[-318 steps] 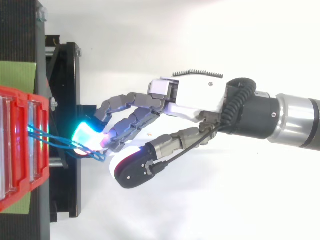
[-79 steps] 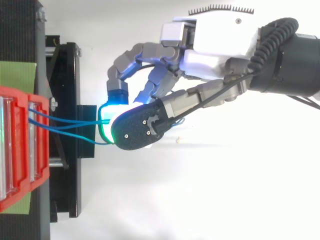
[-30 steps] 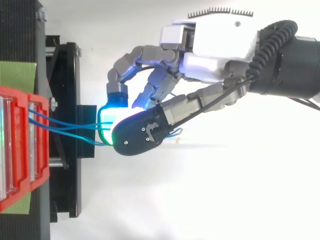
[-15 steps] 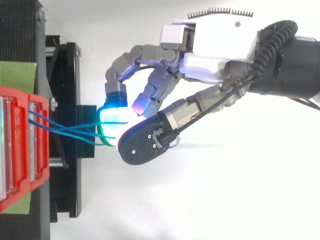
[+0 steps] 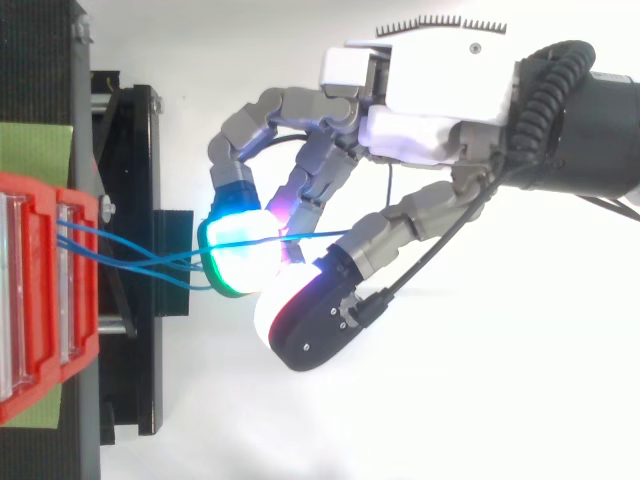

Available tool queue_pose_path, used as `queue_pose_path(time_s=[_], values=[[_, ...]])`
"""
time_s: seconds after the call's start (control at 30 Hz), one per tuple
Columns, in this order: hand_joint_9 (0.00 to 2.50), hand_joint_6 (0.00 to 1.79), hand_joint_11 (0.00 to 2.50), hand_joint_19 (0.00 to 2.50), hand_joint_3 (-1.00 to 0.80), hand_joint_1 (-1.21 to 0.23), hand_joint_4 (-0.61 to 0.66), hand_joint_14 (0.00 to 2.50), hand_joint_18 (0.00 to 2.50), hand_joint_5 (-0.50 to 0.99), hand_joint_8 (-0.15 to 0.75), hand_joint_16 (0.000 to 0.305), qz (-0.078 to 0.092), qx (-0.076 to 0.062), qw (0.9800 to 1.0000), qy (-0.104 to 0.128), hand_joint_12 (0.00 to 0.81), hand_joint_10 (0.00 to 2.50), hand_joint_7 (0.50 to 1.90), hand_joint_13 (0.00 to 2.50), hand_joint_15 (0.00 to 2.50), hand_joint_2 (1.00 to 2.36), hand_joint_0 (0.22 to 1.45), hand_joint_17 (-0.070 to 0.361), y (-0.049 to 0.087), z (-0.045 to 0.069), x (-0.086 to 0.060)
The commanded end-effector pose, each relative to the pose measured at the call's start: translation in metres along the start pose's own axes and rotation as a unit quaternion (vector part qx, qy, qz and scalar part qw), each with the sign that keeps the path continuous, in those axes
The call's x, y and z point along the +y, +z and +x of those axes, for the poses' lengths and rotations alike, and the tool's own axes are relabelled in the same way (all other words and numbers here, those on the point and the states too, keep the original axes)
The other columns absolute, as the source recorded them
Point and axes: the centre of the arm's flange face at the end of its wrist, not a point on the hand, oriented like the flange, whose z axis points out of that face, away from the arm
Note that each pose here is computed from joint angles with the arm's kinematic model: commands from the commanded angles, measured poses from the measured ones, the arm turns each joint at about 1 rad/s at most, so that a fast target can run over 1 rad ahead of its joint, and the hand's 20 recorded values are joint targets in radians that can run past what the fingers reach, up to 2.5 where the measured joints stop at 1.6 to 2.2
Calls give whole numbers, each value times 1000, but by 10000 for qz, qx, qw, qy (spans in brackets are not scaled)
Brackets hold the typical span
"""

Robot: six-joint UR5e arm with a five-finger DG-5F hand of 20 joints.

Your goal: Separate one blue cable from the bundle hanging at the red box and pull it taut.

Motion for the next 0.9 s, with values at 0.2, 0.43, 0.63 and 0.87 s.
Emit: queue_pose_path(time_s=[0.2,0.43,0.63,0.87], values=[[1106,872,990,554,-500,-513,79,21,930,-198,396,48,18,-7,10000,3,405,20,1093,1068,605,1000,575,109,0,-3,0],[1100,886,1014,549,-352,-664,122,21,942,-205,402,47,17,-15,10000,-5,404,20,1167,1077,609,1012,651,106,0,-3,0],[1102,913,1032,545,-252,-723,90,19,950,-205,406,46,17,-15,10000,-5,406,20,1178,1078,603,1018,677,105,0,-2,0],[1097,926,1048,531,-325,-762,-9,22,934,-212,396,46,17,-15,10000,-13,395,19,1150,1064,605,1014,741,103,0,-2,-1]])
